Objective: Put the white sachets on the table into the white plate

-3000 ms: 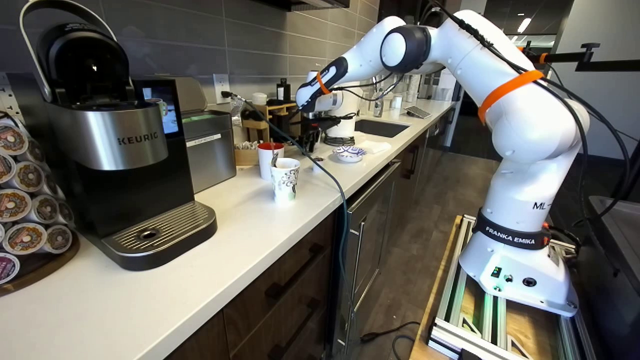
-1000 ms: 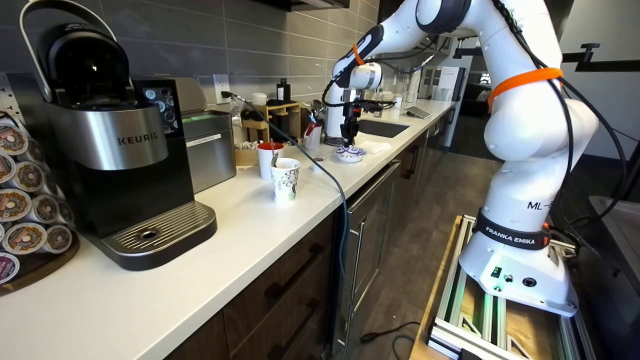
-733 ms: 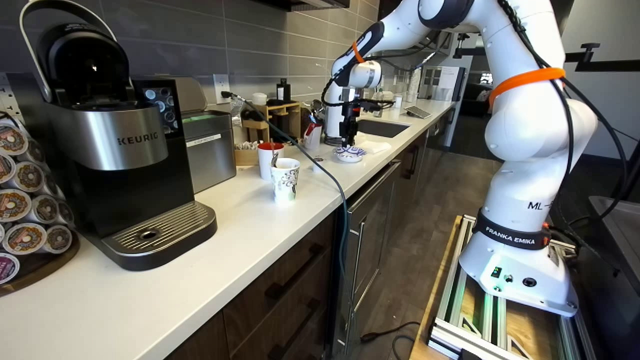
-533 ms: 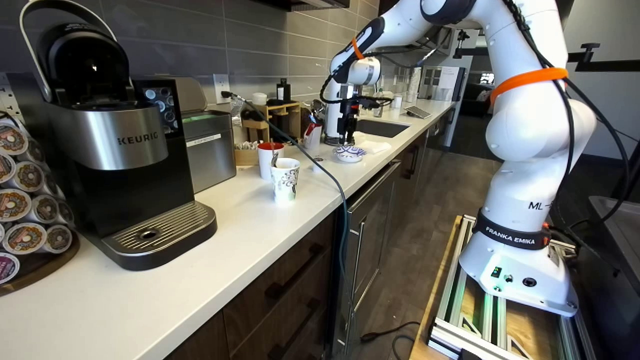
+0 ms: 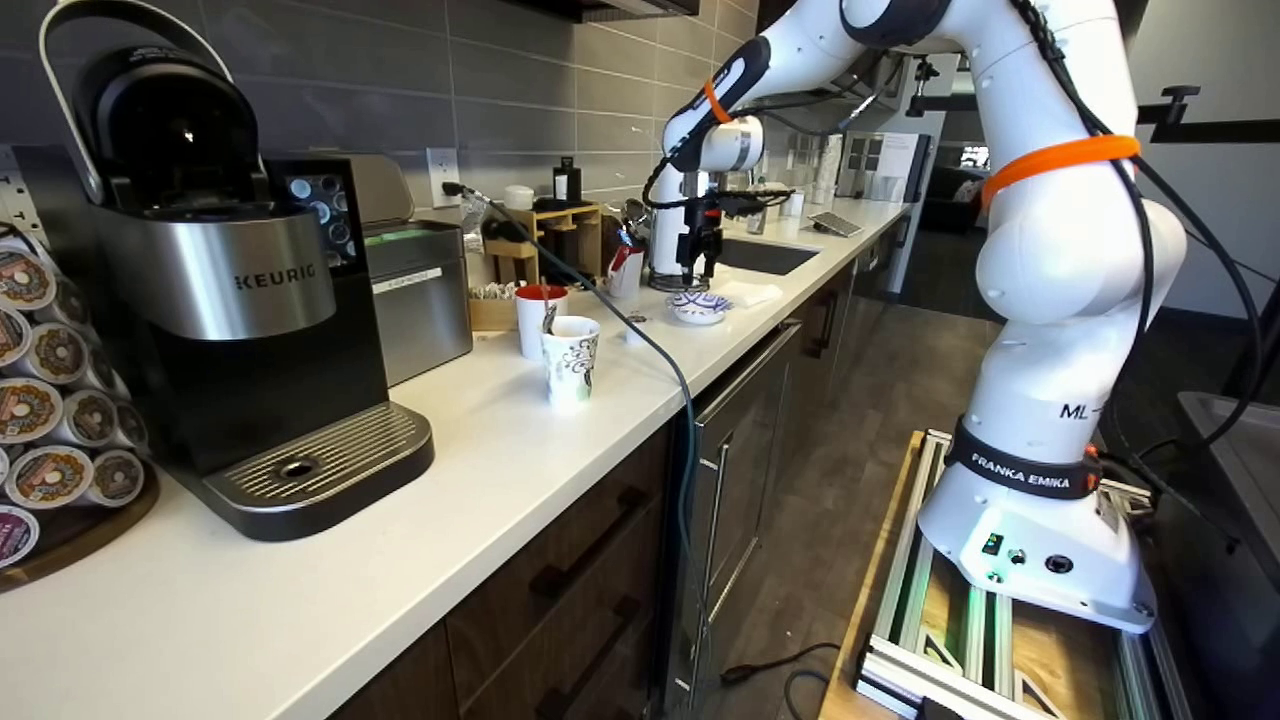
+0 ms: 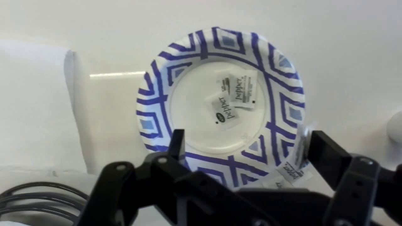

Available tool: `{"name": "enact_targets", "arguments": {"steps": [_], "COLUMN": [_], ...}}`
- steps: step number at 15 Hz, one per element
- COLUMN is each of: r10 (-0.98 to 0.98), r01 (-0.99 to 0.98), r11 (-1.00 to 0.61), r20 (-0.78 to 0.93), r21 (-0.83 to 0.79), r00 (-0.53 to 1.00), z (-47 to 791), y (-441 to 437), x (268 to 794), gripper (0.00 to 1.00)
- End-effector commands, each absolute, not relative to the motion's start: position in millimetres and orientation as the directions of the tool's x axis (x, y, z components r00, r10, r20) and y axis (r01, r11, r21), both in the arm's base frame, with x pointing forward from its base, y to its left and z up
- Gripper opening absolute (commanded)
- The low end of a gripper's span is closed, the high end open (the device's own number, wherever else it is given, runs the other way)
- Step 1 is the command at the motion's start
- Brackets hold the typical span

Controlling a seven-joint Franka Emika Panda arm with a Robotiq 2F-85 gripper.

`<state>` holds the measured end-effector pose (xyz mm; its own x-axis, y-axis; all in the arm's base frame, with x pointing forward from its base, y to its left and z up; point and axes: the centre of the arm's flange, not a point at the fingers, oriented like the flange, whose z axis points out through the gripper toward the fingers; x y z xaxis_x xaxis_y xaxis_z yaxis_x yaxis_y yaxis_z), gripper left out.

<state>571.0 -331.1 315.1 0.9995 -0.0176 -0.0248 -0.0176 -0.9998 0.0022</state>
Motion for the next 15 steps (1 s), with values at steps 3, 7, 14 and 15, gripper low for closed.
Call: {"name": "enact_targets", "arguments": {"steps": [3,7,14,15], "r10": [-0.169,-0.194,-0.211,-0.208], "r01": [-0.173,-0.194,-0.214,-0.211], "r11": [-0.965,-0.95,-0.958,-0.96], "r20": [0.037,0.025,0.034,0.037], "r21": [0.197,0.243,0.19,0.182], "r00": [0.985,0.981,0.977,0.977], "z": [289,278,281,281], "y": [-331,-324,-304,-302], "x": [576,580,585,586], "gripper": [1.0,1.0,1.0,1.0]}}
